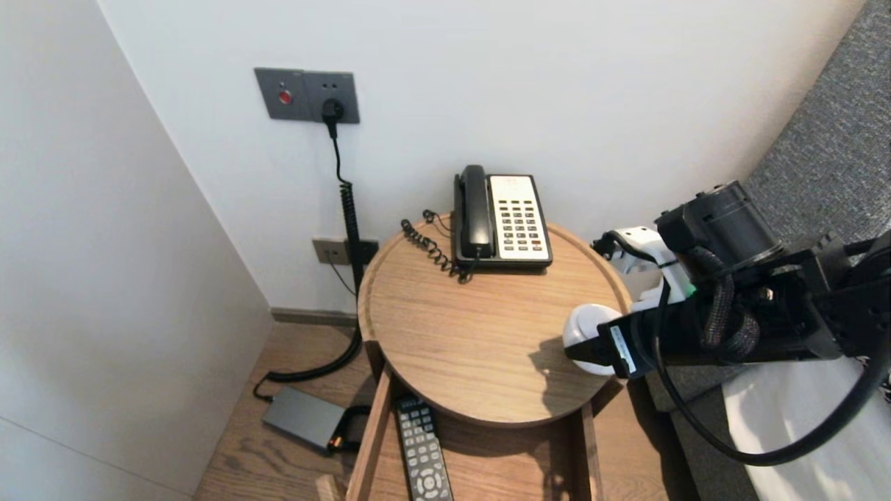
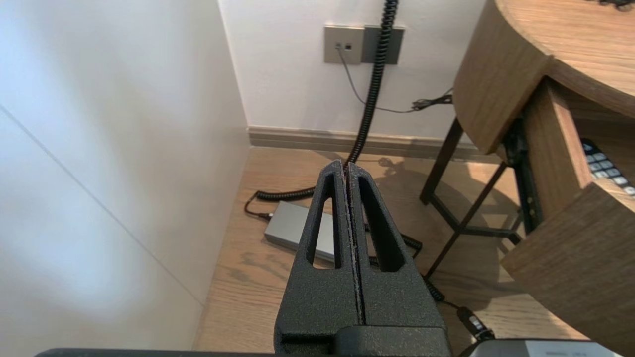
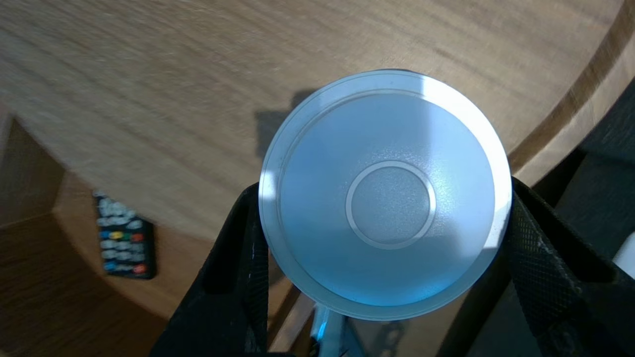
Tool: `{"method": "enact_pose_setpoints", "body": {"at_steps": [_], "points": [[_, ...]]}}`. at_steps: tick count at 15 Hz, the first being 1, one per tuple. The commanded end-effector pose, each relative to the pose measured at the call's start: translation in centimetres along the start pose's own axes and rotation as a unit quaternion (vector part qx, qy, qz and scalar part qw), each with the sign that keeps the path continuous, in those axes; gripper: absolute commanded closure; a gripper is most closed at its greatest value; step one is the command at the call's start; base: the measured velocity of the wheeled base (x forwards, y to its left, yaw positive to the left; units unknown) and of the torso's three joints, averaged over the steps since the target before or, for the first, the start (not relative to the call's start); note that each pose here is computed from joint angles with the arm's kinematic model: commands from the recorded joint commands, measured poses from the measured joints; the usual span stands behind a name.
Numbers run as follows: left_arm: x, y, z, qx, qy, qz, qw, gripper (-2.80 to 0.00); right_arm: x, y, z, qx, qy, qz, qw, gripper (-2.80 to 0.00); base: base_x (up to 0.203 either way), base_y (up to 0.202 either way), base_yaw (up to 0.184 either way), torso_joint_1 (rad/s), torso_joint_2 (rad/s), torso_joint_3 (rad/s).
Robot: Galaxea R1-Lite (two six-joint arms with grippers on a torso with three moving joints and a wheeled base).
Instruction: Put the remote controls on the table in the drawer one by one
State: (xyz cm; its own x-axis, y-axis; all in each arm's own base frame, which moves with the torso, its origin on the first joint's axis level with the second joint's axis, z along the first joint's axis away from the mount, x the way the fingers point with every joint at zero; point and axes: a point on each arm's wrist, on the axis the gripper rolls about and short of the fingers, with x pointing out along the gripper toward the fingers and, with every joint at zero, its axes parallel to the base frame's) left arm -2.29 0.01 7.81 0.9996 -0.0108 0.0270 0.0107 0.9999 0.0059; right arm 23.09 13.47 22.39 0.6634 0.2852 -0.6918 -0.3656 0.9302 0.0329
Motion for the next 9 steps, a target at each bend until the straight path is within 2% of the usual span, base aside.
{"method": "enact_pose_setpoints", "body": {"at_steps": [1, 4, 9], "points": [[0.1, 0.0, -0.3, 0.000, 0.006, 0.000, 1.0000, 0.00, -2.3, 1.6, 0.5, 0.046, 0.018, 0.020, 0.999, 0.00, 0.000, 0.000, 0.000, 0.000, 0.00, 0.000], [0.1, 0.0, -0.3, 0.000, 0.006, 0.000, 1.0000, 0.00, -3.3, 4.3, -0.2, 0.072, 0.061, 0.046, 0.994, 0.00, 0.000, 0.000, 0.000, 0.000, 0.00, 0.000], [0.1, 0.0, -0.3, 0.000, 0.006, 0.000, 1.0000, 0.00, -3.0, 7.9, -3.7, 0.059, 0.136, 0.067, 0.987, 0.00, 0.000, 0.000, 0.000, 0.000, 0.00, 0.000]]}}
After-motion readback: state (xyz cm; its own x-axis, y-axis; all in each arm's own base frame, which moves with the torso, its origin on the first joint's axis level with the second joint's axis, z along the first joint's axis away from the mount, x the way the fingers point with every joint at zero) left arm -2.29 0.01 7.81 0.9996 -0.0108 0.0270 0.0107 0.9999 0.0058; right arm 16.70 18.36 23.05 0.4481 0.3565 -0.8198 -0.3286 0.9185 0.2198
